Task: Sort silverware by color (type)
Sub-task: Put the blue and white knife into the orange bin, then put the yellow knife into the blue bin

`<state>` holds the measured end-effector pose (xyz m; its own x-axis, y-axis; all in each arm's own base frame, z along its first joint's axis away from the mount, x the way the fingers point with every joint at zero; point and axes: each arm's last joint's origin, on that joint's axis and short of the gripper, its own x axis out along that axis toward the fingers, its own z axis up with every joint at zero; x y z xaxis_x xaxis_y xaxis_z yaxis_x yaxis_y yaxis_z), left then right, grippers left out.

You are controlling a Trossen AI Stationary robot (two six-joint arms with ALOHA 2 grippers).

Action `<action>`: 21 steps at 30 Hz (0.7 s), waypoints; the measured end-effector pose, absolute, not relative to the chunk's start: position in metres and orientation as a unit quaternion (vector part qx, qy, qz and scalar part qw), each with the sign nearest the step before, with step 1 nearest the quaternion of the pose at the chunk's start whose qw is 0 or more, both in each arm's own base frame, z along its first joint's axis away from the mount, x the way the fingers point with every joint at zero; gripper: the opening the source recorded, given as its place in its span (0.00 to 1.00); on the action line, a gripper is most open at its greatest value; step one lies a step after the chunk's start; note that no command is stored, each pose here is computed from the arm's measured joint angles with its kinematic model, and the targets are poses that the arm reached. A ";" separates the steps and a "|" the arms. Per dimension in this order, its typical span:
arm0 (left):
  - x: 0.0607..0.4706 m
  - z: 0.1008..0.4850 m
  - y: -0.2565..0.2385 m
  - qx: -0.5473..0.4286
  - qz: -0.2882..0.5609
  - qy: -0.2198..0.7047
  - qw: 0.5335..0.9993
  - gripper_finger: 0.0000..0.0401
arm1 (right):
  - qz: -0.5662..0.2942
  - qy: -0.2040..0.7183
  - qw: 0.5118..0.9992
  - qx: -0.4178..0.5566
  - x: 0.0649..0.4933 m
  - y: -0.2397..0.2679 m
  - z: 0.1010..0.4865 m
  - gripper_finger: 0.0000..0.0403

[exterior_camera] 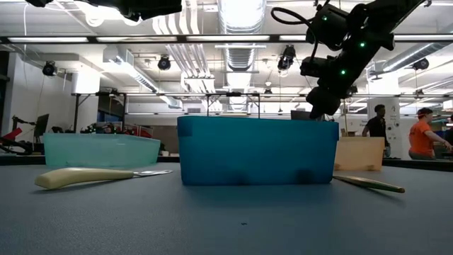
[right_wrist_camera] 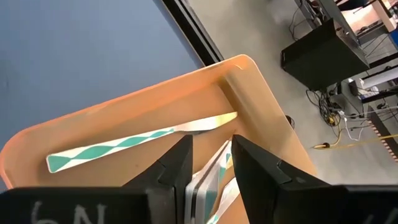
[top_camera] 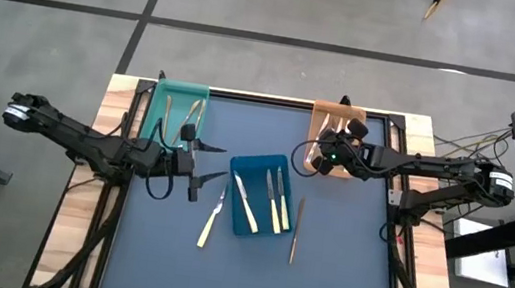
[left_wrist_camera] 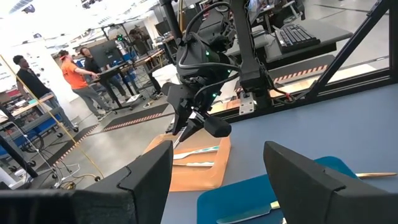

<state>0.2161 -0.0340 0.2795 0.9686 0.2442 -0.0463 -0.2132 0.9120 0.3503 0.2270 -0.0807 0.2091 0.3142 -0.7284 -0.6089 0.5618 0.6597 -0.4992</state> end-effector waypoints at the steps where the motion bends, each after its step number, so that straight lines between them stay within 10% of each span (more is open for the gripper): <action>1: 0.216 0.279 -0.034 0.174 0.117 0.045 0.977 0.58 | -0.402 0.426 0.805 -0.096 0.227 -0.081 0.209 0.25; 21: 0.216 0.279 -0.034 0.174 0.117 0.044 0.977 0.58 | -0.410 0.423 0.803 -0.092 0.227 -0.081 0.209 0.30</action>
<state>0.2161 -0.0340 0.2795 0.9686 0.2442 -0.0459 -0.2134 0.9121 0.3500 0.2267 -0.0809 0.2092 0.3064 -0.7361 -0.6035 0.5804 0.6470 -0.4945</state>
